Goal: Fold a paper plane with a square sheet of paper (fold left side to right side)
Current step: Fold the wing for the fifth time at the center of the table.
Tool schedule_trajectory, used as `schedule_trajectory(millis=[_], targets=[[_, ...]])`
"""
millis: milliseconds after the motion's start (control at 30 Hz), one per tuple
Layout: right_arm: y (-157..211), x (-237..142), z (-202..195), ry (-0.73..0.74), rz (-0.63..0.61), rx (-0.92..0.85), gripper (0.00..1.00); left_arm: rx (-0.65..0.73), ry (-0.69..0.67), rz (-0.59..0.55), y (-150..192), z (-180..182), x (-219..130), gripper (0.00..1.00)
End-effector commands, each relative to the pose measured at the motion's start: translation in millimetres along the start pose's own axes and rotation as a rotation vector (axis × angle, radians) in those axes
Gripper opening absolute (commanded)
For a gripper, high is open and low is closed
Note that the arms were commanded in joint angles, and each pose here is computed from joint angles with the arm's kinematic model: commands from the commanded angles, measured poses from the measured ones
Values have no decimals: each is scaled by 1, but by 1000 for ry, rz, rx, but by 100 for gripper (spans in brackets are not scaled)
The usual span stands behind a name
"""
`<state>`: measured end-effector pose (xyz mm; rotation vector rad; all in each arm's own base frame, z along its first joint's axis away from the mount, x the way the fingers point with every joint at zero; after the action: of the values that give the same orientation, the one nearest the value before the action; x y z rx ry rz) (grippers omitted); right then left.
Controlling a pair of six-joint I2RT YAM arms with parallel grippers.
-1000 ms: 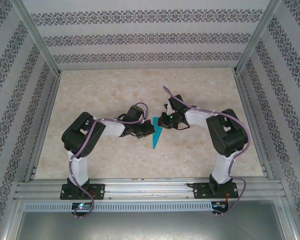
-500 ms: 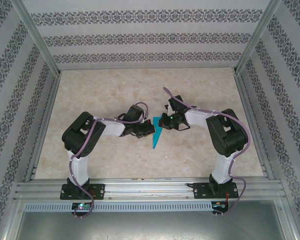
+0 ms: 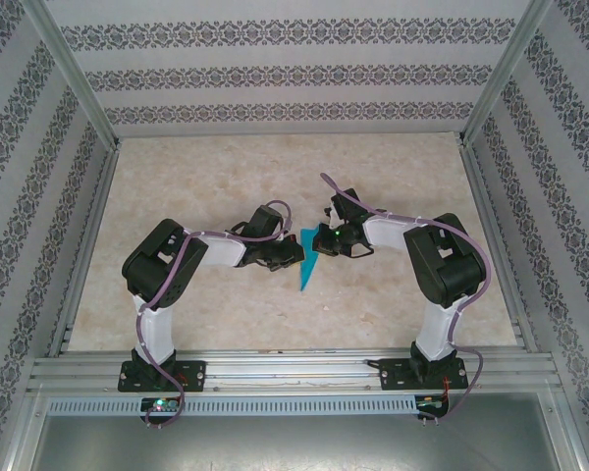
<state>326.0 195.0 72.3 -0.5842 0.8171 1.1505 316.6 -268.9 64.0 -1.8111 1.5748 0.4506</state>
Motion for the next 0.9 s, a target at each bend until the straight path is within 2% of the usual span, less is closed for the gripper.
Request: schedule_trajectory(millis=[0, 267, 367, 433, 567, 733, 867], targets=[[9, 7, -23, 81, 25, 50, 3, -31, -129, 75, 29, 32, 25, 2], [14, 7, -36, 75, 36, 69, 1, 25, -115, -31, 9, 10, -15, 20], [14, 6, -34, 67, 30, 66, 1, 41, -149, -55, 6, 5, -33, 23], [13, 5, -33, 61, 27, 62, 1, 58, -159, -60, 6, -1, -43, 22], [13, 5, -31, 55, 26, 57, 1, 66, -95, -57, 6, -19, -53, 11], [14, 6, -32, 61, 29, 57, 1, 73, 18, -7, 9, -42, -41, 5], [14, 6, -31, 63, 29, 54, 1, 66, 39, 23, 11, -44, -27, 4]])
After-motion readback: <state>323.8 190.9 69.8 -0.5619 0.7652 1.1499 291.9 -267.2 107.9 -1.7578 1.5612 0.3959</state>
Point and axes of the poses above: each hand's point on the last joint's axis, 136 mm out from that joint toward the fingers, its own x axis out along the fingers, its own z axis along the line the jaws close on, y = z × x, the point moved 7 cm from there along -x, back along the fingers, and after that the axes turned 13 degrees about x, right-handed, at the moved point
